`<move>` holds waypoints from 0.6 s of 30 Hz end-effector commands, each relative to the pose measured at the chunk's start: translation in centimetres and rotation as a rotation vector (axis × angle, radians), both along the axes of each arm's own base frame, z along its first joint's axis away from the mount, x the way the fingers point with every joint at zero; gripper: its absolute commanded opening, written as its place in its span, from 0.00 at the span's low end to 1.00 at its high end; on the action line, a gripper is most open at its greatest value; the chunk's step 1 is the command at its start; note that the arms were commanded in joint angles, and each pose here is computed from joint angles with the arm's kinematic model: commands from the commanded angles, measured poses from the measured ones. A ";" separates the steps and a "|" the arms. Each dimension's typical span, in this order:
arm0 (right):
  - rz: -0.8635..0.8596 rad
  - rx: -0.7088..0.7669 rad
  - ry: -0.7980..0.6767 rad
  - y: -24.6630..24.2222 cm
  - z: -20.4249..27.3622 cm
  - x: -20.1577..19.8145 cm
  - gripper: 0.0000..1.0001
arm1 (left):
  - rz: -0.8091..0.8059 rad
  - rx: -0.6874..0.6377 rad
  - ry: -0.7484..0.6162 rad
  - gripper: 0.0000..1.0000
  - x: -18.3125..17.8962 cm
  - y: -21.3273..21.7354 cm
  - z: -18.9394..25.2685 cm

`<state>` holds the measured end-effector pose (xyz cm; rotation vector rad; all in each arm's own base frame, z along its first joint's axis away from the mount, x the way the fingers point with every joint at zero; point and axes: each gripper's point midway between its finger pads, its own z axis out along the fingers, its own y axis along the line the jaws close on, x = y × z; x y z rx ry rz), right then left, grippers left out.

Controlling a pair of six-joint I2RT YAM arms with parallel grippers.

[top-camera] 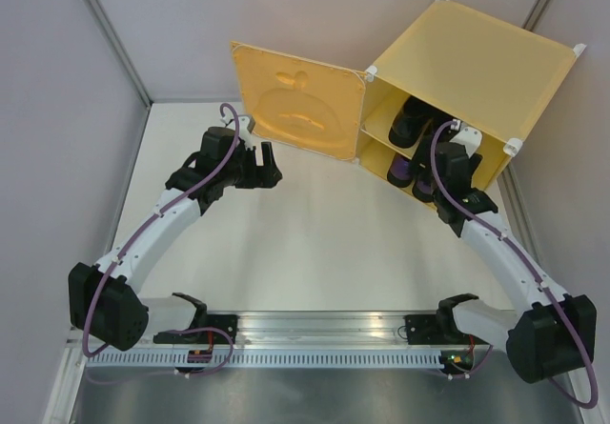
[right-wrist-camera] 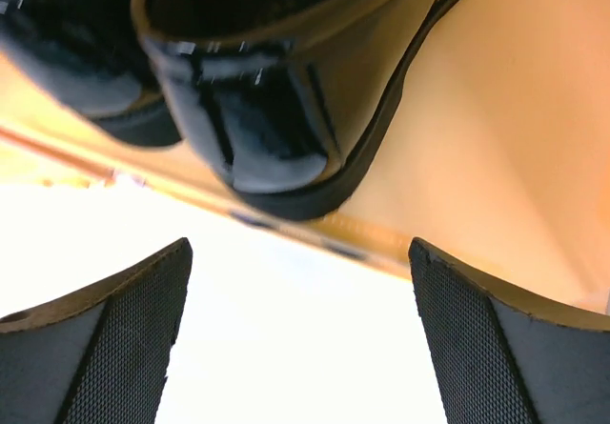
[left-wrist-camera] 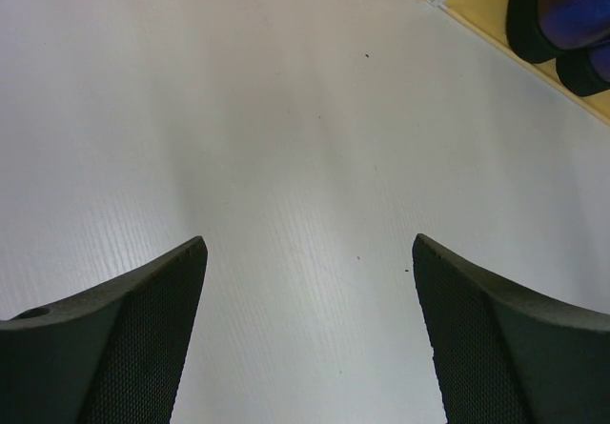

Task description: Place and organize the shoes in the shoe cabinet

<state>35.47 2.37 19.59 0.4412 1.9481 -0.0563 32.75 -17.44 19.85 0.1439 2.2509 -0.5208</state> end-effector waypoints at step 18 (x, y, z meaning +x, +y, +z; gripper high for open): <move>0.820 0.214 -0.169 10.9 13.4 -12.4 0.98 | 0.112 -0.007 -0.318 0.94 3.9 1.4 12.6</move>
